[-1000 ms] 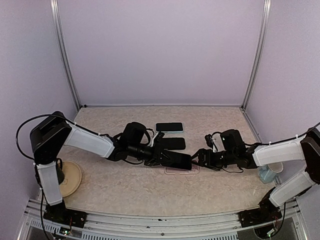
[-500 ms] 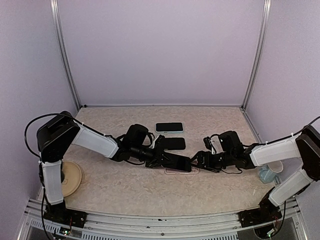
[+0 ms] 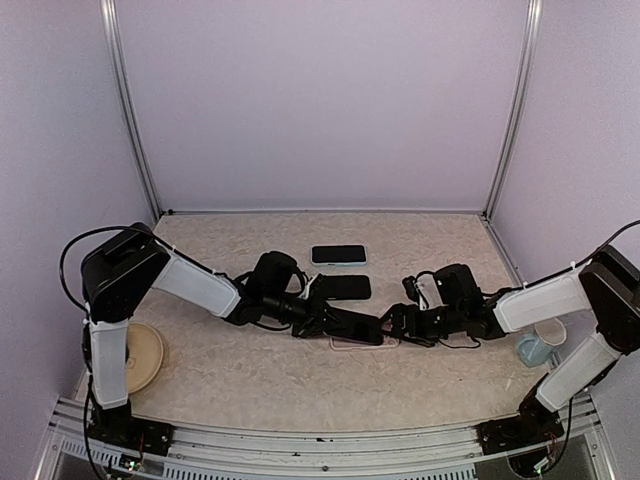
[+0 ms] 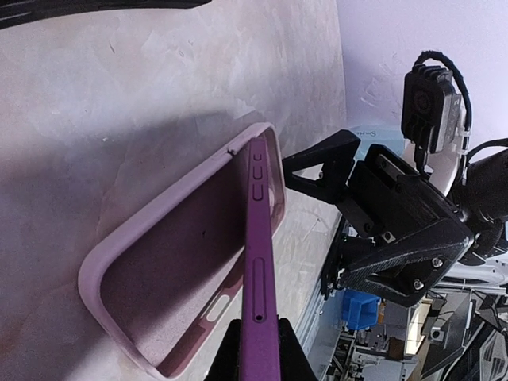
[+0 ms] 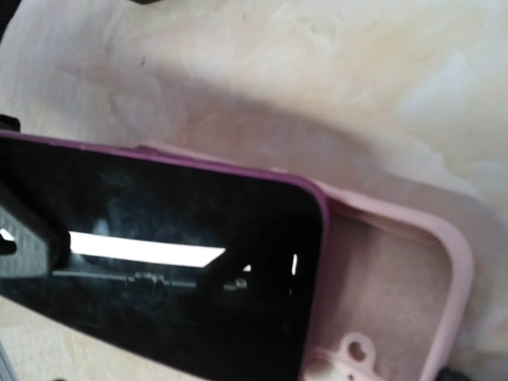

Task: Put the phone into the phone case
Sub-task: Install the phone on the phone case.

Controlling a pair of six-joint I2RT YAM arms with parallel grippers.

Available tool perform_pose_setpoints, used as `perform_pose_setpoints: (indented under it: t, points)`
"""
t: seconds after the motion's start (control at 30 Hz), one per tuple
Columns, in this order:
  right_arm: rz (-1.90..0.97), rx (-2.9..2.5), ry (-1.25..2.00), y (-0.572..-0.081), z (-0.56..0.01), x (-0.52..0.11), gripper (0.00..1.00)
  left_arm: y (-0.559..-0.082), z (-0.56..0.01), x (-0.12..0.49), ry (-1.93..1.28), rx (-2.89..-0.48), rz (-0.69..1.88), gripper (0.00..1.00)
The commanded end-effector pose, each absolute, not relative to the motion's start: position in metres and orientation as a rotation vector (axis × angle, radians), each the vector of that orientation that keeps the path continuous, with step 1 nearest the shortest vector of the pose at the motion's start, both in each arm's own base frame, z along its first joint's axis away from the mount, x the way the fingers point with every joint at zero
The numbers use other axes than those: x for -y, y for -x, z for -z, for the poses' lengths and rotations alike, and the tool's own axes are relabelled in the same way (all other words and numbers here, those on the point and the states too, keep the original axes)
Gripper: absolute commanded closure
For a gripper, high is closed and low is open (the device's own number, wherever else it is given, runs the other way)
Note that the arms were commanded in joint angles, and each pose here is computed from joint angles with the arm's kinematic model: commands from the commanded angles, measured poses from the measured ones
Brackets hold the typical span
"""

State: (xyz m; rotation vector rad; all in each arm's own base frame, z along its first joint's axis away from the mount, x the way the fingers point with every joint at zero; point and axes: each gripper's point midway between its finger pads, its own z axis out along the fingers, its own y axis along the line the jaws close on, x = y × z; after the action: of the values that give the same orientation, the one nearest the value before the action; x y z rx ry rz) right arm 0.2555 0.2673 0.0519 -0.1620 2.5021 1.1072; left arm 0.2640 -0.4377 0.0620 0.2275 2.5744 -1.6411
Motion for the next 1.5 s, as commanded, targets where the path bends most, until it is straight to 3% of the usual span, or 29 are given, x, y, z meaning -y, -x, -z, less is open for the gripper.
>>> perform_pose_setpoints:
  t: [0.0, 1.47]
  points:
    - [-1.142, -2.485, 0.156, -0.26, -0.055, -0.271, 0.0, -0.266, -0.071, 0.452, -0.236, -2.537, 1.719, 1.0]
    - [-1.201, -2.5, 0.181, -0.248, -0.044, -0.291, 0.0, -0.259, -0.019, 0.446, 0.072, -2.683, 1.799, 1.0]
